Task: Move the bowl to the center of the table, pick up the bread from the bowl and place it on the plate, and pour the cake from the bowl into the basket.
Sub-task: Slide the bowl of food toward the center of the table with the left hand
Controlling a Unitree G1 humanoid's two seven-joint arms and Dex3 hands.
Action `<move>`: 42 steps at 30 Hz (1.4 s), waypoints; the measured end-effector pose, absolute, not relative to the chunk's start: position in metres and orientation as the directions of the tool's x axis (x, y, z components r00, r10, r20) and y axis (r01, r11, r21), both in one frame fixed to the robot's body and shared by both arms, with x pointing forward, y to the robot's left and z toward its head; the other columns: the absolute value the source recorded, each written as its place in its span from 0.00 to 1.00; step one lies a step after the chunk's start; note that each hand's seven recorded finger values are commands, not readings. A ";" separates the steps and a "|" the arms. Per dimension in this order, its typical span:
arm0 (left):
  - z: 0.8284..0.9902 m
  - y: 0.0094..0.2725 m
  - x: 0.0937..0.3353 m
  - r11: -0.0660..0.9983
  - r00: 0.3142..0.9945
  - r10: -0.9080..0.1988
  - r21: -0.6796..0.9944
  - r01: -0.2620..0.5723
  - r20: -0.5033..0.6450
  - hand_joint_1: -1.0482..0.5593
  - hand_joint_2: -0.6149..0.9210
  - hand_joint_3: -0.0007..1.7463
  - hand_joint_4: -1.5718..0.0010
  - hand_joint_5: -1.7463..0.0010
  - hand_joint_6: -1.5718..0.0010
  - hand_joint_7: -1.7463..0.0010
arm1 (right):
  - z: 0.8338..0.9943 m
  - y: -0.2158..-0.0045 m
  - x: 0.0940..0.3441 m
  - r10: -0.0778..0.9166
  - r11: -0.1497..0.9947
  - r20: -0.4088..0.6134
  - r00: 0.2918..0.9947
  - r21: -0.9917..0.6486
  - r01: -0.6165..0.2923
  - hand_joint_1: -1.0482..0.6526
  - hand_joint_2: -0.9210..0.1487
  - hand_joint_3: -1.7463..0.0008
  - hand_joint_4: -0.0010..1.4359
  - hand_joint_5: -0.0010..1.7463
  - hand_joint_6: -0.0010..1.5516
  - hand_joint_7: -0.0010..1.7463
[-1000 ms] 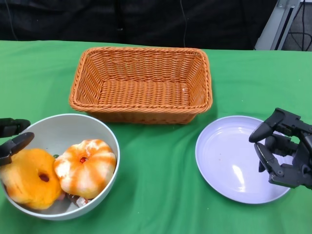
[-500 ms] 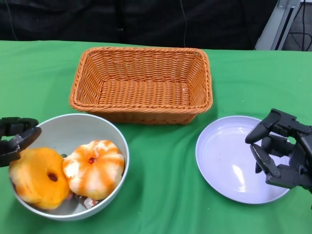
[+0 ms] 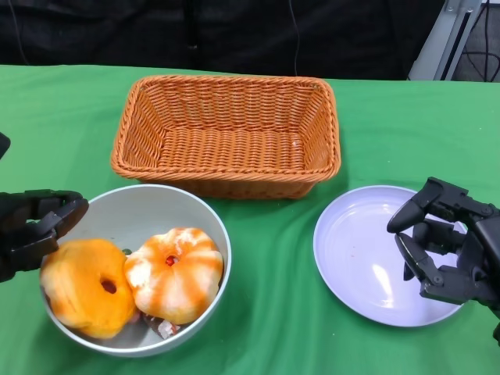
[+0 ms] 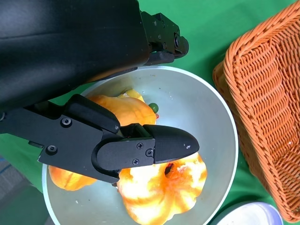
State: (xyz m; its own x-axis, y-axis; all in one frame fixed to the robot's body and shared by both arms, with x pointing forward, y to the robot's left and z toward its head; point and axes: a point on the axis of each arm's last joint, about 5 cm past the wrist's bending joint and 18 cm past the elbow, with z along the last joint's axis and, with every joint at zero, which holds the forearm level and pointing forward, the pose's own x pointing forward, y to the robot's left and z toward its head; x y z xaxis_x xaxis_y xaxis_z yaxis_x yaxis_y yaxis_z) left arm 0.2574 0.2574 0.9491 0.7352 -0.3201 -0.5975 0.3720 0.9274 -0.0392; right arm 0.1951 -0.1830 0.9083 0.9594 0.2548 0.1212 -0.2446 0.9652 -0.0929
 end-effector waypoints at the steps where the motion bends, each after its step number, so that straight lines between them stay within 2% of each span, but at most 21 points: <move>1: 0.949 0.256 0.257 0.928 0.733 -0.321 -0.044 0.369 -0.600 0.19 1.00 0.30 0.80 0.97 0.91 0.99 | 0.909 -0.183 0.195 0.256 0.965 0.123 0.959 -0.092 -0.246 0.53 0.28 0.49 0.50 0.98 0.40 0.82; 11: 0.945 0.250 0.258 0.932 0.719 -0.336 -0.106 0.346 -0.608 0.18 1.00 0.31 0.82 0.98 0.92 1.00 | 0.911 -0.181 0.195 0.256 0.965 0.134 0.957 -0.088 -0.245 0.52 0.27 0.50 0.50 0.98 0.41 0.81; 16: 0.943 0.244 0.257 0.943 0.721 -0.321 -0.132 0.307 -0.614 0.19 1.00 0.31 0.81 0.98 0.91 0.99 | 0.911 -0.181 0.195 0.256 0.965 0.134 0.957 -0.089 -0.245 0.53 0.27 0.50 0.50 0.97 0.41 0.80; 42: 0.947 0.221 0.255 0.923 0.720 -0.384 -0.224 0.313 -0.578 0.19 1.00 0.31 0.80 0.98 0.90 0.99 | 0.912 -0.181 0.195 0.259 0.963 0.140 0.956 -0.114 -0.245 0.52 0.29 0.49 0.52 0.97 0.43 0.80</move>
State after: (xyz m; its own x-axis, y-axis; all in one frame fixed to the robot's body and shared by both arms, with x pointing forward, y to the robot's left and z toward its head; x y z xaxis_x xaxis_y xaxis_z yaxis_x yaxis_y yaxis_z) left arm 0.2553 0.2213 0.9471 0.7197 -0.3844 -0.5781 0.3129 0.9230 -0.2241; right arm 0.1945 -0.1808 0.9121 0.9557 0.2592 0.1396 -0.2446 0.9629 -0.1139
